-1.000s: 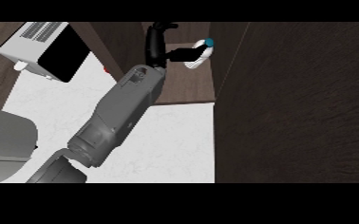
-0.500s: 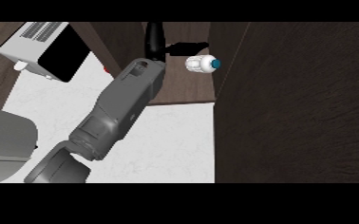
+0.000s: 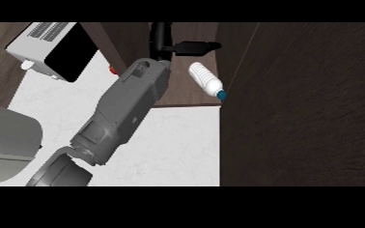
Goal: Pick up the bottled water, place it into the cabinet and close the cabinet
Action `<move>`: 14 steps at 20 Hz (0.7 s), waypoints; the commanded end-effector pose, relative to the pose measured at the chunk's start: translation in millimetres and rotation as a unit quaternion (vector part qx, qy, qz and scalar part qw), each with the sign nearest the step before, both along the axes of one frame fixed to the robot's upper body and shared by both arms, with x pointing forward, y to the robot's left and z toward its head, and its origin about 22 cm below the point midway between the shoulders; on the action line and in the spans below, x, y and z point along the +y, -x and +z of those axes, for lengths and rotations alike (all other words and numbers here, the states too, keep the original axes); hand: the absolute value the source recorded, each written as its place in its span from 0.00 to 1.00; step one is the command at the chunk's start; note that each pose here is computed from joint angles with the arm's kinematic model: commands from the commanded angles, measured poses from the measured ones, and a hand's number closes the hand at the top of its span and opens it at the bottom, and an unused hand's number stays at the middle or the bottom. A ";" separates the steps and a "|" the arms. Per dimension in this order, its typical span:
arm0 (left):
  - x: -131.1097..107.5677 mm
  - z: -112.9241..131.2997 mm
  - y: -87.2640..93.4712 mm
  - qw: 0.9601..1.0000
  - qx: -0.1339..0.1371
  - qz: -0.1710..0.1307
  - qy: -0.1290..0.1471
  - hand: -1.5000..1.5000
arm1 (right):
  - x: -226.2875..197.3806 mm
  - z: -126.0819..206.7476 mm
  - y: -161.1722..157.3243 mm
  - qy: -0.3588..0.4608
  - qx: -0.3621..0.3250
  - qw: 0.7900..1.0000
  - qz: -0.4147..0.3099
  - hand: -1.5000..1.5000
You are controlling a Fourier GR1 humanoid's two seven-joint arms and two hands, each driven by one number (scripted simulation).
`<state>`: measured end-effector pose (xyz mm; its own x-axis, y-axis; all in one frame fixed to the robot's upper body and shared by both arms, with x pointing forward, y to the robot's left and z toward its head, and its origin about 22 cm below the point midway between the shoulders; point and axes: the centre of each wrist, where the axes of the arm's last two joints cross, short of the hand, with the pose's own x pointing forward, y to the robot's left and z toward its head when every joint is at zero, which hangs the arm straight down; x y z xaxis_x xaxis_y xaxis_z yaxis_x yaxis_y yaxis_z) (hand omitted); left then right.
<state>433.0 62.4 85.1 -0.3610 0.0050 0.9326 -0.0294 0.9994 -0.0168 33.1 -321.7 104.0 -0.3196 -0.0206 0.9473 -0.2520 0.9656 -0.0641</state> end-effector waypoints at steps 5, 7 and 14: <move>-10.1 -16.9 31.7 0.997 0.009 -0.063 0.042 0.00 | 18.8 33.0 2.5 0.011 -0.018 1.000 0.009 0.00; -15.1 -19.9 43.2 0.997 0.007 -0.069 0.042 0.00 | 13.1 28.3 0.2 0.011 -0.015 1.000 0.011 0.00; -16.5 -18.9 87.3 0.992 0.003 -0.099 0.072 0.00 | 24.9 40.2 2.9 0.007 -0.016 1.000 0.007 0.00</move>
